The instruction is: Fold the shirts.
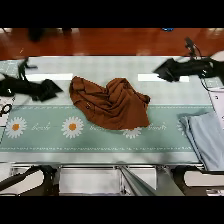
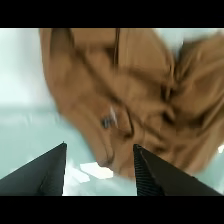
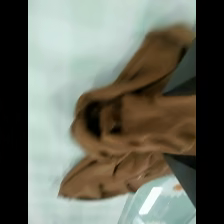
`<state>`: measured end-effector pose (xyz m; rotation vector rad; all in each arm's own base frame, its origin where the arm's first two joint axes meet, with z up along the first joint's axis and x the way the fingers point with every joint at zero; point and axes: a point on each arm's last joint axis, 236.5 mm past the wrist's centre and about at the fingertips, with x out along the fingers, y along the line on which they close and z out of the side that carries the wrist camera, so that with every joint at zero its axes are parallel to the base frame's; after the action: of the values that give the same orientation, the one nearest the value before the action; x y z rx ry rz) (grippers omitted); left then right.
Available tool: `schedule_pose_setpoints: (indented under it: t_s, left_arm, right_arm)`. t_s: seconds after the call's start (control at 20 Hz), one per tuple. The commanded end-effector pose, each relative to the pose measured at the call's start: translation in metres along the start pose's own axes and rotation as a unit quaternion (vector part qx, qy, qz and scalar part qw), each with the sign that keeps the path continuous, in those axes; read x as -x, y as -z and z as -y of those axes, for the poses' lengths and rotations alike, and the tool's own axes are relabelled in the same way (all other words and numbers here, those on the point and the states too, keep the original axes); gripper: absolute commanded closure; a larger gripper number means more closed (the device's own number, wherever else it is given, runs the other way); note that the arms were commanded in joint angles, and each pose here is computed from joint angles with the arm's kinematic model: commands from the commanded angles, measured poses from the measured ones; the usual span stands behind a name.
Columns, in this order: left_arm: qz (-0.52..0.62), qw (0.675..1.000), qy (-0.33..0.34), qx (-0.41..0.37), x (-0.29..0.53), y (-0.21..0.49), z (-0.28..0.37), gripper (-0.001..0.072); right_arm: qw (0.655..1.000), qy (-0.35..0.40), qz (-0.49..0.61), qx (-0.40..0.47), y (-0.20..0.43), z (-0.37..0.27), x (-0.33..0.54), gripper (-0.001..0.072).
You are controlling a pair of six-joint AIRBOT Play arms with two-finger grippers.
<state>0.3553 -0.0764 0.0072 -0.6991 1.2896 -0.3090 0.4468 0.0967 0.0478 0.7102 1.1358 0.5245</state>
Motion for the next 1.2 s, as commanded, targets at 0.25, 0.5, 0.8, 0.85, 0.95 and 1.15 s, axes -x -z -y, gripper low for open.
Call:
schedule_pose_setpoints:
  t_s: [0.25, 0.5, 0.8, 0.85, 0.95, 1.15]
  left_arm:
    - [-0.126, 0.987, 0.075, 0.067, -0.099, 0.165, 0.037, 0.02]
    - [-0.065, 0.992, 0.037, 0.099, -0.138, 0.158, 0.043, 0.0201]
    - [-0.074, 0.987, 0.03, 0.139, -0.169, 0.161, 0.051, 0.0202]
    - [-0.063, 0.988, 0.031, 0.136, -0.173, 0.154, 0.055, 0.0202]
    - [-0.056, 0.988, 0.022, 0.144, -0.18, 0.15, 0.058, 0.0204]
    - [-0.076, 0.988, 0.029, 0.134, -0.173, 0.148, 0.053, 0.0624]
  right_arm:
    - [0.992, 0.103, 0.037, -0.065, 0.091, 0.083, 0.05, 0.0297]
    - [0.993, 0.098, 0.034, -0.059, 0.1, 0.075, 0.052, 0.0297]
    - [0.993, 0.096, 0.033, -0.06, 0.1, 0.074, 0.051, 0.0297]
    - [0.993, 0.096, 0.033, -0.06, 0.1, 0.074, 0.051, 0.0297]
    - [0.993, 0.096, 0.033, -0.061, 0.1, 0.074, 0.051, 0.0297]
    - [0.993, 0.096, 0.034, -0.06, 0.1, 0.074, 0.051, 0.0297]
